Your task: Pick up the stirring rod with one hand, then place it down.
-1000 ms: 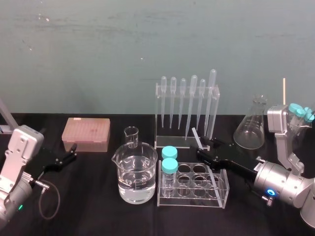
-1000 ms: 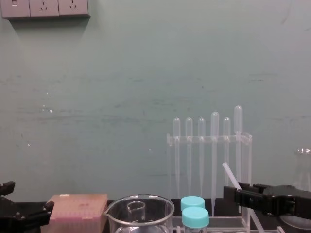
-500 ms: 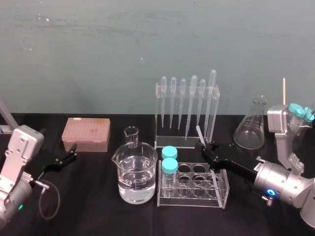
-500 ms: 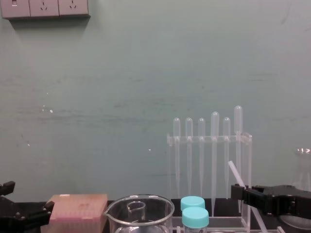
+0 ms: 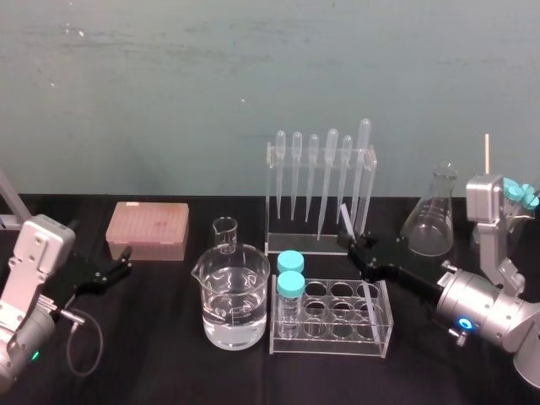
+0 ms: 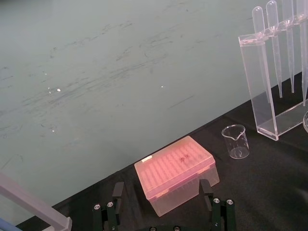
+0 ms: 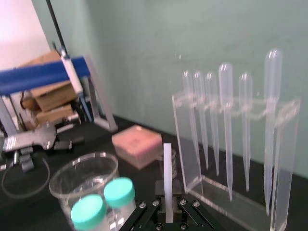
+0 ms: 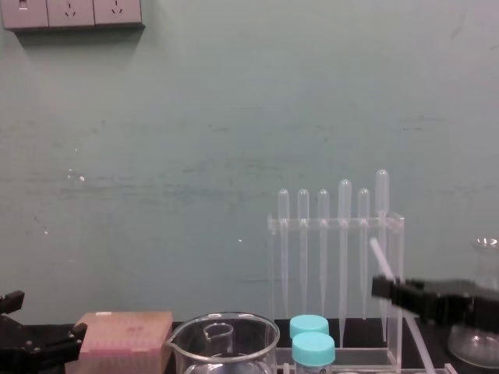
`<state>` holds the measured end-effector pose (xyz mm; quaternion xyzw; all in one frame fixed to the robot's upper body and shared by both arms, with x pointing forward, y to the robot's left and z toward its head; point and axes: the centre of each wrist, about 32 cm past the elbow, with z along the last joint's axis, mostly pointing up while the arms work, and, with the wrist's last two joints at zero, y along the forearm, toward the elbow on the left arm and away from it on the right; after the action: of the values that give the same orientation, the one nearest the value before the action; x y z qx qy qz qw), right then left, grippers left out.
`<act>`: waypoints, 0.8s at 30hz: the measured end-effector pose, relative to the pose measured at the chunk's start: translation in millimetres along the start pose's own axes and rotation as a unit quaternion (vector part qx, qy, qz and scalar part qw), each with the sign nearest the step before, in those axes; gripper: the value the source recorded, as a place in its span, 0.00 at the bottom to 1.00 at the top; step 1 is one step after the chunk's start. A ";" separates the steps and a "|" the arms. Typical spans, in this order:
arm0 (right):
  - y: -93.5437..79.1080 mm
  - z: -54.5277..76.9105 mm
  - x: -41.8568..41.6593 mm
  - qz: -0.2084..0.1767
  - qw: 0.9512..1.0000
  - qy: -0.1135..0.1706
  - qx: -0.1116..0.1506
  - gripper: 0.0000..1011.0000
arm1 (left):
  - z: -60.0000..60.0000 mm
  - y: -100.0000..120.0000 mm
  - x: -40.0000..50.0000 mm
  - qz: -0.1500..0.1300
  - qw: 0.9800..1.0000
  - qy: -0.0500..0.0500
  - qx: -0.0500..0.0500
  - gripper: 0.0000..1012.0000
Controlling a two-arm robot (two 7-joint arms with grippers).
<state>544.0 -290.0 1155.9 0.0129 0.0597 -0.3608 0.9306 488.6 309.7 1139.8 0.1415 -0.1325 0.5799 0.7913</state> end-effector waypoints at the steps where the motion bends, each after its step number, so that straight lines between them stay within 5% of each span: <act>1: 0.4 1.0 -0.3 -0.001 1.000 -0.001 0.006 0.07 | 0.0 0.0 0.0 0.000 1.000 0.000 0.000 0.99; 7: 7.3 13.9 -3.5 0.003 0.998 -0.009 0.065 0.07 | 0.0 0.0 0.0 0.000 1.000 0.000 0.000 0.99; 15: 15.8 32.0 -9.1 0.012 0.988 -0.041 0.146 0.07 | 0.0 0.0 0.0 0.000 1.000 0.000 0.000 0.99; 22: 15.1 27.6 -13.8 -0.011 0.964 -0.133 0.230 0.07 | 0.0 0.0 0.0 0.000 1.000 0.000 0.000 0.99; 24: 14.3 23.3 -13.7 -0.016 0.960 -0.142 0.239 0.07 | 0.0 0.0 0.0 0.000 1.000 0.000 0.000 0.99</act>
<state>545.9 -271.8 1180.4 0.1827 -0.1612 -0.3774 0.8934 488.6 309.7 1139.8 0.1415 -0.1324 0.5799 0.7913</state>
